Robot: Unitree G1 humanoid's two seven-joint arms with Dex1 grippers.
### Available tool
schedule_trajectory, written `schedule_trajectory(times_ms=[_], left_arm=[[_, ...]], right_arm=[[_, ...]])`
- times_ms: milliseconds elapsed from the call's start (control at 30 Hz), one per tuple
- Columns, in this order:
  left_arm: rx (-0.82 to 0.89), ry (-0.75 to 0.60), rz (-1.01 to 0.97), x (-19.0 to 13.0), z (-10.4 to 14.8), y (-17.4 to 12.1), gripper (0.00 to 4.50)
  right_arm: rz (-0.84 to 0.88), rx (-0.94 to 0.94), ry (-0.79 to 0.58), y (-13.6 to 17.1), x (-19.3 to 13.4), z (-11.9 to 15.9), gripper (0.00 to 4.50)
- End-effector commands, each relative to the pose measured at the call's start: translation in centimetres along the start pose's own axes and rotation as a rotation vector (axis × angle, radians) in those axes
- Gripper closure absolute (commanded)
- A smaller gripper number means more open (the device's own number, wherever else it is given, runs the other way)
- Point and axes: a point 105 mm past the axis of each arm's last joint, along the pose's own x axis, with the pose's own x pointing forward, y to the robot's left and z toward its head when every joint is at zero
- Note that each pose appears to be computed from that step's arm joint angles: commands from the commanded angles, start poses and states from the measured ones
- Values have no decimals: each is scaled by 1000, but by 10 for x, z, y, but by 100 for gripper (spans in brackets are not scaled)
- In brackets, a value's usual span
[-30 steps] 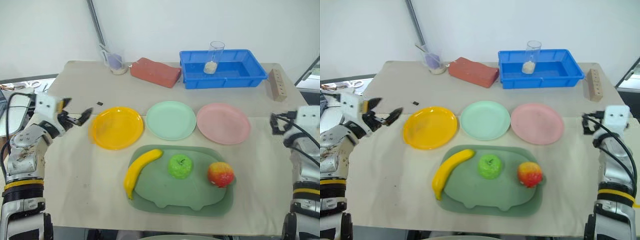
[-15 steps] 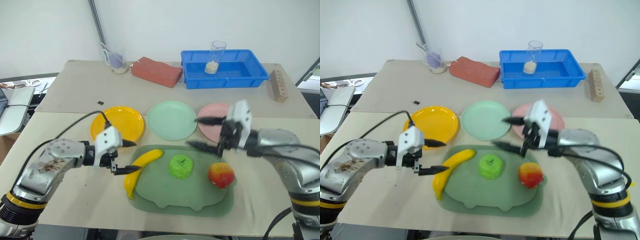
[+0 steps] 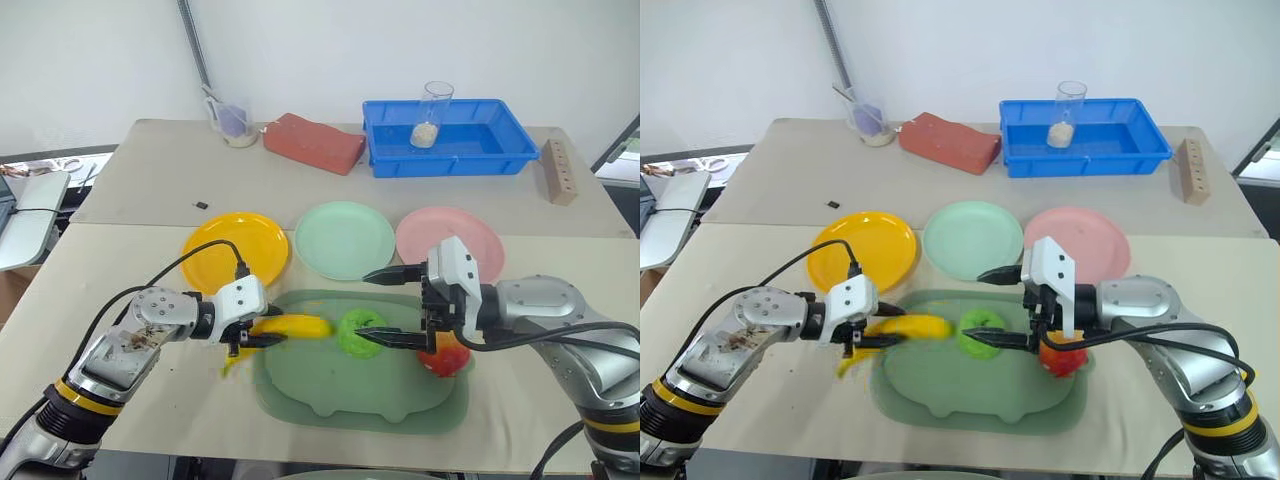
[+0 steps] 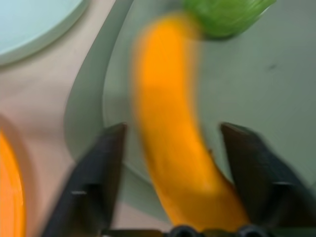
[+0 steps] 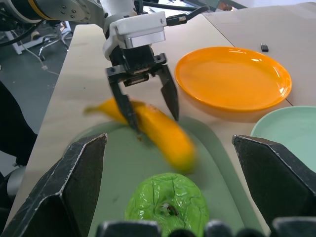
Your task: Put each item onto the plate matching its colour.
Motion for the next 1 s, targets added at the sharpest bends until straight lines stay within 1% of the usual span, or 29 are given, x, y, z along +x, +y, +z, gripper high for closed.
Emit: schedule_trajectory(times_ms=[33, 133, 233, 333, 400, 500, 600, 667, 767, 800, 900, 967, 1000], left_arm=[[26, 28, 60, -2, -3, 9, 340], [14, 15, 113, -4, 0, 18, 340], [-58, -39, 179, -14, 11, 35, 340], [-197, -170, 230, -31, 34, 55, 340], [-279, -230, 274, -44, 41, 69, 340], [-330, -221, 424, -59, 36, 97, 340], [-348, -121, 584, -68, 14, 120, 340], [-363, -72, 641, -71, 2, 128, 340], [-348, -48, 658, -70, -6, 129, 340], [-349, -57, 662, -70, -6, 130, 236], [-340, -116, 647, -69, 2, 131, 106], [-325, -139, 637, -69, 7, 131, 2], [-312, -152, 628, -71, 10, 131, 2]], right_arm=[[-12, -58, -30, 0, 1, 10, 0], [-21, -62, -41, -4, 1, 14, 0], [-29, -70, -48, -7, 1, 17, 0], [-34, -79, -63, -10, 0, 24, 0], [-45, -79, -90, -14, 2, 33, 0], [-59, -76, -134, -18, 8, 46, 0], [-69, -66, -178, -21, 14, 57, 0], [-74, -62, -189, -22, 16, 61, 0], [-83, -68, -180, -25, 17, 60, 0], [-85, -69, -176, -25, 17, 60, 0], [-86, -74, -162, -26, 17, 58, 0], [-85, -78, -154, -27, 16, 57, 0], [-84, -78, -148, -27, 16, 56, 0]])
